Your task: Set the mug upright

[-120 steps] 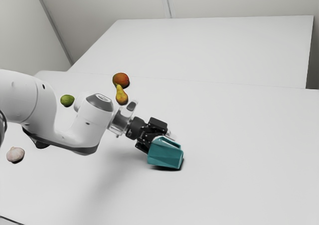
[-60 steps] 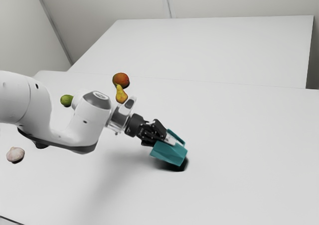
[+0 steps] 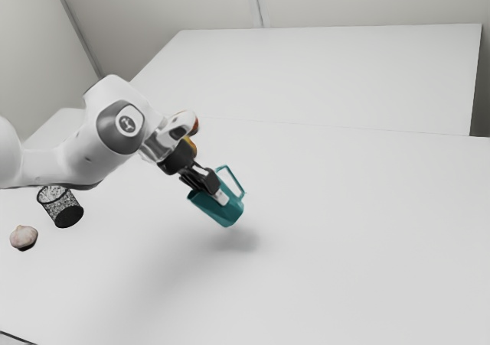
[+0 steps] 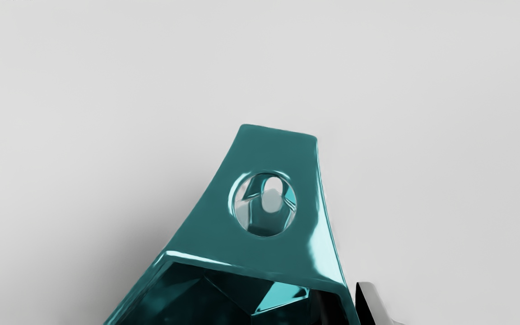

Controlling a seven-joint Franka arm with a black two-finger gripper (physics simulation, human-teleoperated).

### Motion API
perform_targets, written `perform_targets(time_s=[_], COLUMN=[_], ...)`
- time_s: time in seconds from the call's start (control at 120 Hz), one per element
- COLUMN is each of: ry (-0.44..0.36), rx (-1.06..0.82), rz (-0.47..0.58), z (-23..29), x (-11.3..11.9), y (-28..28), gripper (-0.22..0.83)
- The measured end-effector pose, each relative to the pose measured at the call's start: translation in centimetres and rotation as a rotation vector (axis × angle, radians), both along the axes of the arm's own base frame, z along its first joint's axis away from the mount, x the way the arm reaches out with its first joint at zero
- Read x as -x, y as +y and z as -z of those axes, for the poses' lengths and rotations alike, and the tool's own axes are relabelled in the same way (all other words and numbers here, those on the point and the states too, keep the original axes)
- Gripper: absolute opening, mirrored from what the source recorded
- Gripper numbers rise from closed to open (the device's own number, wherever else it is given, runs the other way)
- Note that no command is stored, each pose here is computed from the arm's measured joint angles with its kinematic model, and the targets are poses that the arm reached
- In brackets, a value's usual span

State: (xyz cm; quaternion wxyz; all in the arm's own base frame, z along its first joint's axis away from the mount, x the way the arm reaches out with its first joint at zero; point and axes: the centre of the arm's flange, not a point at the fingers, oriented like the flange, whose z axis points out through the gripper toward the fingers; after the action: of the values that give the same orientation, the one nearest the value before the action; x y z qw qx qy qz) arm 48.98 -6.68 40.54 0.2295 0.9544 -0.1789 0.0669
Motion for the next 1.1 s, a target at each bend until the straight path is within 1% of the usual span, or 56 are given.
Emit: perform_targets(time_s=[0.117, 0.183, 0.308, 0.467, 0.65, 0.875, 1.1], ry=[-0.007, -0.001, 0.025, 0.048, 0.060, 0.070, 0.052], rx=[-0.171, -0.251, -0.364, -0.463, -0.520, -0.542, -0.536], rz=[0.050, 0.062, 0.057, 0.050, 0.043, 0.015, -0.026], z=[-1.2, -1.3, -0.6, 0.7, 2.7, 5.3, 5.5], x=[-0.5, -0.7, -1.0, -2.7, -3.7, -4.5, -4.9], y=[1.5, 2.4, 4.1, 4.8, 4.4, 4.1, 4.3], gripper=[-0.13, -0.13, -0.13, -0.13, -0.13, -0.13, -0.13])
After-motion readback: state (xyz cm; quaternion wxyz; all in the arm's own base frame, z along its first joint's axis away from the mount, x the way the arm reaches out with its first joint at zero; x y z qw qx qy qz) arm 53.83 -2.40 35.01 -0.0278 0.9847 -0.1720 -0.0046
